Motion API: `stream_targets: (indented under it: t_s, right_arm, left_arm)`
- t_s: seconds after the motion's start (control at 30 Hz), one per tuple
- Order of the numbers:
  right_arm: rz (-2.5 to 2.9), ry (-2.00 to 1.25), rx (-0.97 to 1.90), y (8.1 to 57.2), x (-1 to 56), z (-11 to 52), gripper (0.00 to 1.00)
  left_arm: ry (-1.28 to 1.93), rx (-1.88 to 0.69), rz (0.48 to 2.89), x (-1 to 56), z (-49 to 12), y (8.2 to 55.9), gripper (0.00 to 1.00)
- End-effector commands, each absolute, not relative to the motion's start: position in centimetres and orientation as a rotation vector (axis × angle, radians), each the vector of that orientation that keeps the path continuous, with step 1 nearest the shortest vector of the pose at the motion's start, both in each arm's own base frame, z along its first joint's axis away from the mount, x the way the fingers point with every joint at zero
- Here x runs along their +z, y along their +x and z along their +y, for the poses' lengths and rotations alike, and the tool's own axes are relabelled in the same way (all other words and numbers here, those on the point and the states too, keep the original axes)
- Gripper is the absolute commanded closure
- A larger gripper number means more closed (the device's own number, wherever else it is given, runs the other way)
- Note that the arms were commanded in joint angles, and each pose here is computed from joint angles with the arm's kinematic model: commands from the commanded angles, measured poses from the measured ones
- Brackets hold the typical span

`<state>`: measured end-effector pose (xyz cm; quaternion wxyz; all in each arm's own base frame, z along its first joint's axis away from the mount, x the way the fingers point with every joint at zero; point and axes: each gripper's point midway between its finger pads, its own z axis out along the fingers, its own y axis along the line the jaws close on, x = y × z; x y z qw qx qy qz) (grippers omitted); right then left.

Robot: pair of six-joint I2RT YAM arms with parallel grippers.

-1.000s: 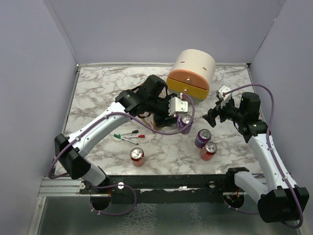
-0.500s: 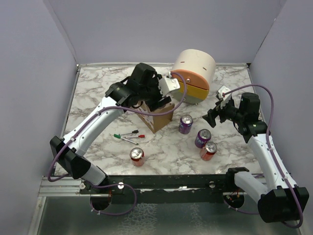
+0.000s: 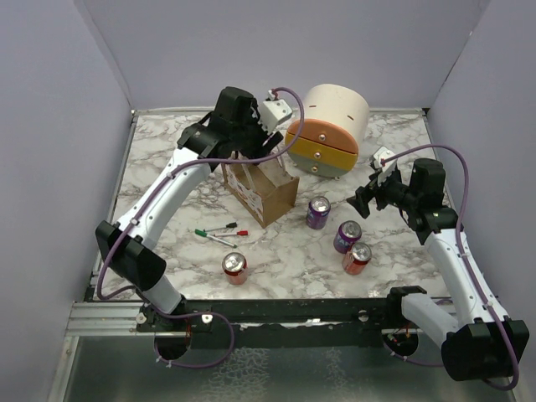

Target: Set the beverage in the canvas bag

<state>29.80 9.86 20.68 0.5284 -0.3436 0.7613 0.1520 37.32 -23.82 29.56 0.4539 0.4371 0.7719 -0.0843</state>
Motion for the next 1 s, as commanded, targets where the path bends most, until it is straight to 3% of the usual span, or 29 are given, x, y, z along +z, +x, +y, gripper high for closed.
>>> stream_targets:
  t_s: [0.0,0.63,0.97]
  right_arm:
    - [1.809,-0.824,0.336,30.1,20.6,9.5,0.0]
    - [1.809,-0.835,0.371,29.9,20.4,9.9,0.0]
    - [1.827,-0.84,0.397,30.0,19.9,10.2,0.0]
  left_arm:
    - [0.933,-0.173,1.848,33.2,-22.8,40.1,1.0]
    - [0.913,-0.49,2.075,26.0,-23.1,42.3,1.0]
    - [0.923,-0.477,2.08,23.2,-23.1,43.3,1.0]
